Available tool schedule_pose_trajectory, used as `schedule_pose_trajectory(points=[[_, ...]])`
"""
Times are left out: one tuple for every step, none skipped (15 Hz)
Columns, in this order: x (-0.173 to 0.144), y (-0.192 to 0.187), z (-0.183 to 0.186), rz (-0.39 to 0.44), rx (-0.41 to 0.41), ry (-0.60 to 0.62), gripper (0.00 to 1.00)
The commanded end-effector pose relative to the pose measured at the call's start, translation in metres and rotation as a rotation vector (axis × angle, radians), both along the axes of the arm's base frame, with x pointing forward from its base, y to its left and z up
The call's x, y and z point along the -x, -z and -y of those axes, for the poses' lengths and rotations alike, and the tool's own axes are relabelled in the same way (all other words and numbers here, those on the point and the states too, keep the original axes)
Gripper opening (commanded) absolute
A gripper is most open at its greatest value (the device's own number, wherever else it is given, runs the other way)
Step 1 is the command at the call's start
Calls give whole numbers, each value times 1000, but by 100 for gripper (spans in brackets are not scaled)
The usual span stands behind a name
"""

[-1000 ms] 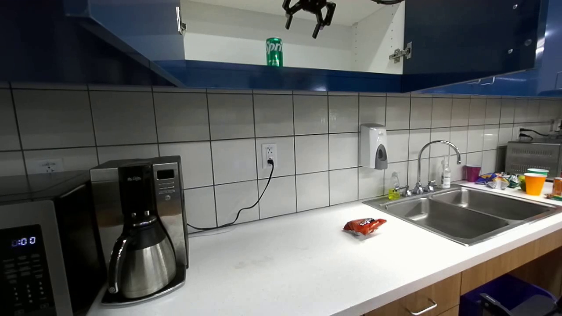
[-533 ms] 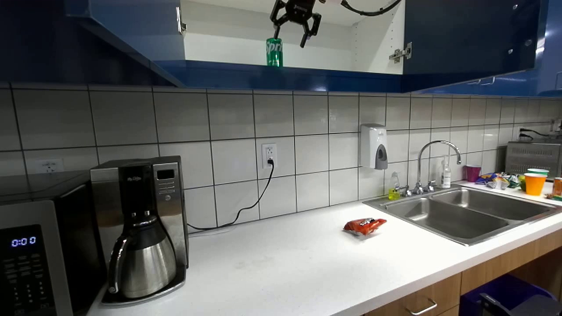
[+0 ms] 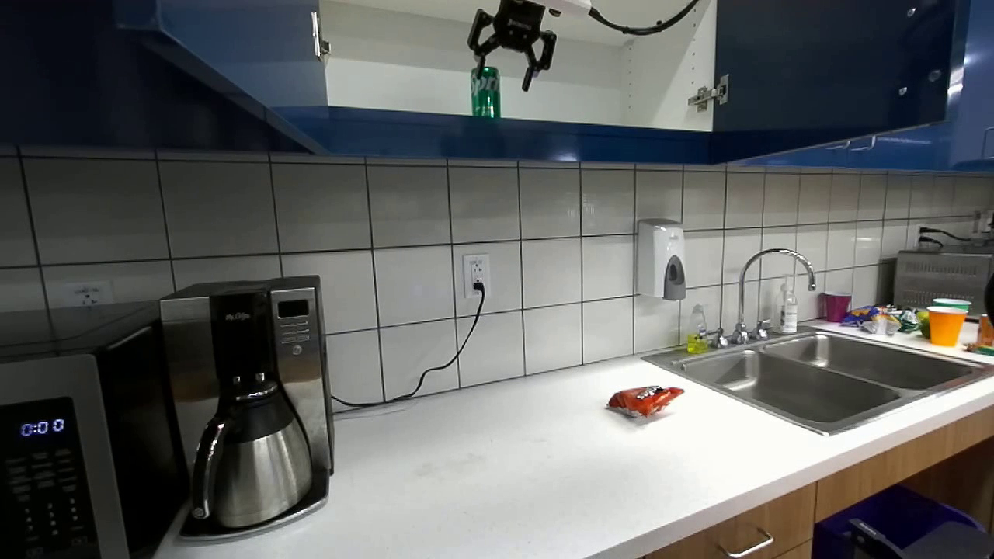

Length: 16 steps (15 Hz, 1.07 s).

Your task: Remove the can from the cupboard

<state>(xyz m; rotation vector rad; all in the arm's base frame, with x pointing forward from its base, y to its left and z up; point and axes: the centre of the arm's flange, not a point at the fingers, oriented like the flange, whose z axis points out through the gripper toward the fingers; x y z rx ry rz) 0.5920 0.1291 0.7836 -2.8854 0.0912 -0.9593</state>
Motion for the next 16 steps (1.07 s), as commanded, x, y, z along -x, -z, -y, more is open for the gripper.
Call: schedule_pose_trajectory(points=[[-12, -9, -7, 8, 5, 30, 100], [-13, -8, -7, 9, 3, 30, 100], [-15, -7, -8, 10, 2, 29, 100], [-16, -6, -9, 12, 1, 28, 100], [-18, -5, -9, 16, 1, 28, 100], [-20, -3, -10, 18, 2, 28, 100], [-21, -2, -11, 19, 0, 28, 100], [-23, -1, -11, 21, 1, 29, 100], [-25, 0, -11, 22, 2, 29, 100], [-27, 1, -12, 25, 3, 29, 100], [-29, 2, -12, 29, 4, 29, 100], [-31, 4, -12, 35, 4, 28, 100], [-32, 4, -13, 41, 2, 27, 100], [-34, 4, -13, 49, -1, 26, 100], [-36, 4, -13, 55, -4, 25, 100], [-38, 5, -13, 60, -5, 24, 100]])
